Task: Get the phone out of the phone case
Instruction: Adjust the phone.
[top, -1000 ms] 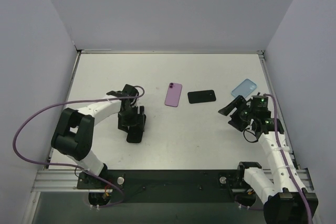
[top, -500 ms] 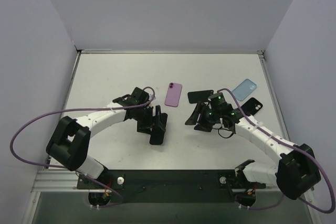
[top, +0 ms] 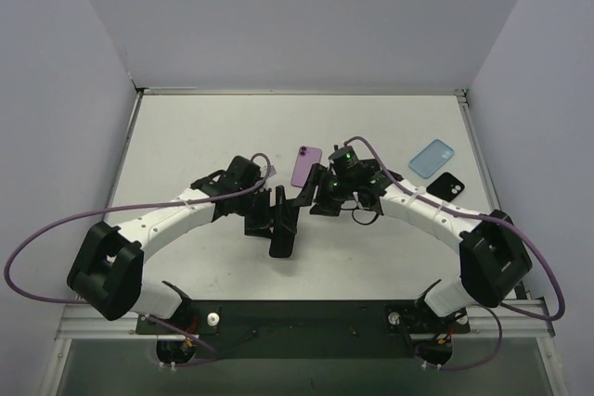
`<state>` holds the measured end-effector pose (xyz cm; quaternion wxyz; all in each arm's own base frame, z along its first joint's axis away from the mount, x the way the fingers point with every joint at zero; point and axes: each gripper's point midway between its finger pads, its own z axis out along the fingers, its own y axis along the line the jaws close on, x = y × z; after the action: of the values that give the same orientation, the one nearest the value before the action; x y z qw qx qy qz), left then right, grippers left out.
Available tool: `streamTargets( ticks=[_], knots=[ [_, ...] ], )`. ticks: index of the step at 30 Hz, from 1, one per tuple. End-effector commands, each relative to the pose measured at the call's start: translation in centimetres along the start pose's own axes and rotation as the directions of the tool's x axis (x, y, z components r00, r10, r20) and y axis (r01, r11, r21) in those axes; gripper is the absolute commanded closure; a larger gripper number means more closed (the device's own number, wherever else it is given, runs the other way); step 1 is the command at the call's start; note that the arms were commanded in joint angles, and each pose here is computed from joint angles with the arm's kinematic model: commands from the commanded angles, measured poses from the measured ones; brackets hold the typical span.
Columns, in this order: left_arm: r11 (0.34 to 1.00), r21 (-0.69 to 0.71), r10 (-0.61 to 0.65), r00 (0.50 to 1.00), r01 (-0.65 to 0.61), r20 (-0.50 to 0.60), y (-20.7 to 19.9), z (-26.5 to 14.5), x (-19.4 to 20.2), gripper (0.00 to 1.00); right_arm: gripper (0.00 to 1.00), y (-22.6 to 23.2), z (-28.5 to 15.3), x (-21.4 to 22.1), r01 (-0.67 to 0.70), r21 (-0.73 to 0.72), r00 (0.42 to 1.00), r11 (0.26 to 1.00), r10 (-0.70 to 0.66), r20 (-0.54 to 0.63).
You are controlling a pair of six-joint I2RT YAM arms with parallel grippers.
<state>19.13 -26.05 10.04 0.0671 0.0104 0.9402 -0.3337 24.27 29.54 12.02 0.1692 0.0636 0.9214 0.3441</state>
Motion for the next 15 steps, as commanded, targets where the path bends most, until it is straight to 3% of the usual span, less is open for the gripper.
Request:
streamTargets(
  ticks=[1, 4, 7, 8, 9, 10, 11, 15],
  knots=[
    [0.991, 0.129, 0.044, 0.998, -0.048, 0.034, -3.2, -1.4, -0.3, 0.54, 0.51, 1.4, 1.7, -0.2, 0.003, 0.002, 1.0, 1.0, -0.003, -0.014],
    [0.988, 0.142, 0.048, 0.998, -0.053, 0.041, -3.5, -1.7, -0.3, 0.53, 0.6, 2.2, 2.6, 0.3, -0.003, -0.028, 0.999, 1.0, 0.002, -0.039],
    [0.987, 0.15, 0.05, 0.997, -0.057, 0.051, -3.8, -2.0, -0.3, 0.53, 0.78, 3.1, 2.8, 0.5, -0.011, -0.079, 0.999, 0.997, 0.007, -0.05],
    [0.986, 0.154, 0.052, 0.997, -0.06, 0.053, -3.9, -2.1, -0.3, 0.45, 0.92, 3.2, 2.7, 0.5, -0.004, -0.082, 0.999, 0.997, 0.0, -0.051],
    [0.984, 0.165, 0.058, 0.997, -0.066, 0.051, -4.1, -2.3, -0.2, 0.34, 0.99, 3.2, 2.5, 0.4, -0.001, -0.081, 0.999, 0.997, -0.002, -0.047],
    [0.983, 0.168, 0.06, 0.997, -0.068, 0.054, -4.3, -2.4, -0.3, 0.24, 1.0, 3.2, 2.2, 0.4, 0.001, -0.083, 0.999, 0.997, -0.005, -0.048],
    [0.983, 0.167, 0.062, 0.997, -0.07, 0.052, -4.3, -2.5, -0.2, 0.08, 1.0, 3.2, 2.0, 0.1, -0.002, -0.086, 0.999, 0.996, -0.001, -0.04],
    [0.979, 0.183, 0.072, 0.994, -0.086, 0.08, -4.5, -3.8, -0.3, 0.04, 1.0, 2.8, 0.4, -1.0, 0.012, -0.118, 1.0, 0.993, -0.013, -0.011]
  ],
)
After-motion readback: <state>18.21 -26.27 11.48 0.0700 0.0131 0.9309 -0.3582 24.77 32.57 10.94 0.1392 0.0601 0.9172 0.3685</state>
